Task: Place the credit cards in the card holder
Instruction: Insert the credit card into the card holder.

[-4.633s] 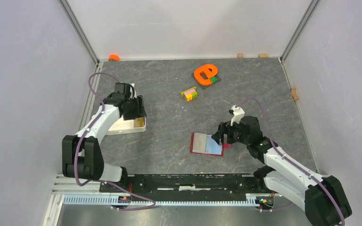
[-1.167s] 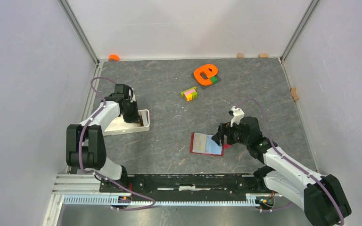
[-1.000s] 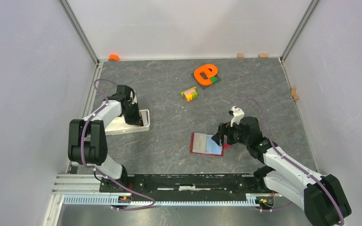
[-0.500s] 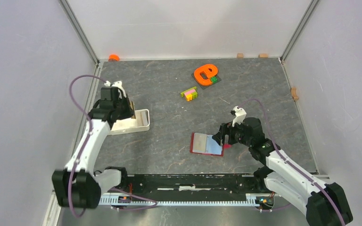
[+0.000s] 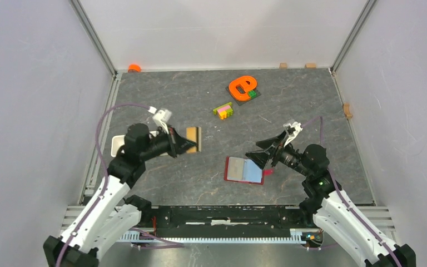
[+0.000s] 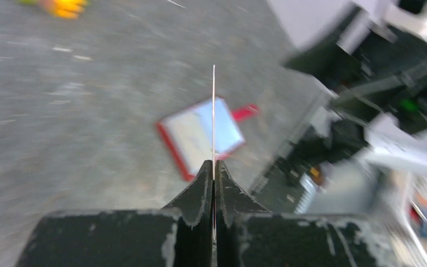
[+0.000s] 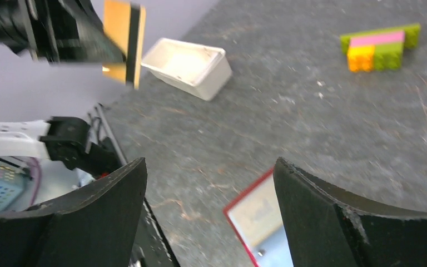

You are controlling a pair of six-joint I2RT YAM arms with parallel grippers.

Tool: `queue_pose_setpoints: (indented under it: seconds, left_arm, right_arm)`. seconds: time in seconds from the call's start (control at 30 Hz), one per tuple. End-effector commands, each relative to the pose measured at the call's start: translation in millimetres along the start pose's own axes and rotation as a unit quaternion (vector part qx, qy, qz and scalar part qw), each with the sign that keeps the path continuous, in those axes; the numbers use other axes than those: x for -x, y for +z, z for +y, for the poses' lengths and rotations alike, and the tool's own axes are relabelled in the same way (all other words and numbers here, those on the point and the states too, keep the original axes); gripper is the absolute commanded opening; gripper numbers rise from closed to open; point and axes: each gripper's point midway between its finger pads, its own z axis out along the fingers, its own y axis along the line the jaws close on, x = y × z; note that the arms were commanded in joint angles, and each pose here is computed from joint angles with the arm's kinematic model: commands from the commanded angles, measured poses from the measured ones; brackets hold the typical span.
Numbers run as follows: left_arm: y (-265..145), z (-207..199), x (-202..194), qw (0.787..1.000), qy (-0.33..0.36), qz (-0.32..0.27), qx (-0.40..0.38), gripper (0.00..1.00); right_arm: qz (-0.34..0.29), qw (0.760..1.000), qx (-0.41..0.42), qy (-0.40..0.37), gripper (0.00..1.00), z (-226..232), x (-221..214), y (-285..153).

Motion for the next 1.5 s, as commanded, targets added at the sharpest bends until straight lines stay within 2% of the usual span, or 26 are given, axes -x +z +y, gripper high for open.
queue_pose_setpoints:
  seconds: [0.0,0.2,0.37,0.43,0.53,0.63,0.67,0.7,0.77,0.83,0.9,0.97,1.07,1.27,1.47]
  left_arm:
    - [4,-95,-1,0.983,-0.039,-0.036,-0.174,0.02]
    - [18,-146,-34,0.966,-0.061,-0.012,-0.249,0.02]
    - [31,-174,-55,0.957,-0.064,0.009,-0.282,0.02]
    - [35,-179,-60,0.956,-0.06,0.019,-0.287,0.02]
    - [40,-179,-65,0.958,-0.06,0.019,-0.28,0.02]
    - [43,-175,-66,0.961,-0.066,0.013,-0.269,0.03]
    - [46,-170,-68,0.964,-0.068,0.015,-0.256,0.1]
    - [49,-163,-70,0.969,-0.069,0.018,-0.237,0.26]
    - [57,-145,-76,0.981,-0.069,0.028,-0.182,0.51]
    - [65,-118,-85,0.991,-0.065,0.041,-0.107,0.7]
    - [72,-91,-97,0.996,-0.053,0.064,-0.033,0.76]
    - [77,-70,-115,0.994,-0.039,0.101,0.019,0.76]
    - [87,-57,-136,0.988,-0.032,0.142,0.048,0.72]
    - [104,-39,-154,0.983,-0.04,0.161,0.083,0.71]
    - [117,-28,-172,0.975,-0.061,0.196,0.083,0.69]
  right_arm:
    - [-0.059,0.994,0.092,0.029,0.87,39,32,1]
    - [-0.057,0.982,0.163,0.074,0.81,66,33,1]
    - [-0.035,0.976,0.202,0.069,0.79,89,27,4]
    - [-0.028,0.974,0.215,0.066,0.74,97,25,5]
    - [-0.022,0.972,0.224,0.066,0.51,103,22,7]
    - [-0.021,0.972,0.222,0.069,0.15,102,19,8]
    - [-0.019,0.974,0.212,0.072,0.06,97,16,9]
    - [-0.014,0.98,0.183,0.079,0.0,87,12,14]
    - [0.02,0.994,0.079,0.079,0.0,49,-3,25]
    - [0.059,0.995,-0.046,0.067,0.0,-1,-18,26]
    - [0.089,0.987,-0.115,0.065,0.0,-35,-32,18]
    - [0.11,0.98,-0.149,0.079,0.0,-58,-48,11]
    - [0.125,0.975,-0.154,0.097,0.0,-70,-64,8]
    - [0.145,0.968,-0.147,0.141,0.0,-84,-90,6]
    - [0.128,0.968,-0.12,0.179,0.0,-82,-94,7]
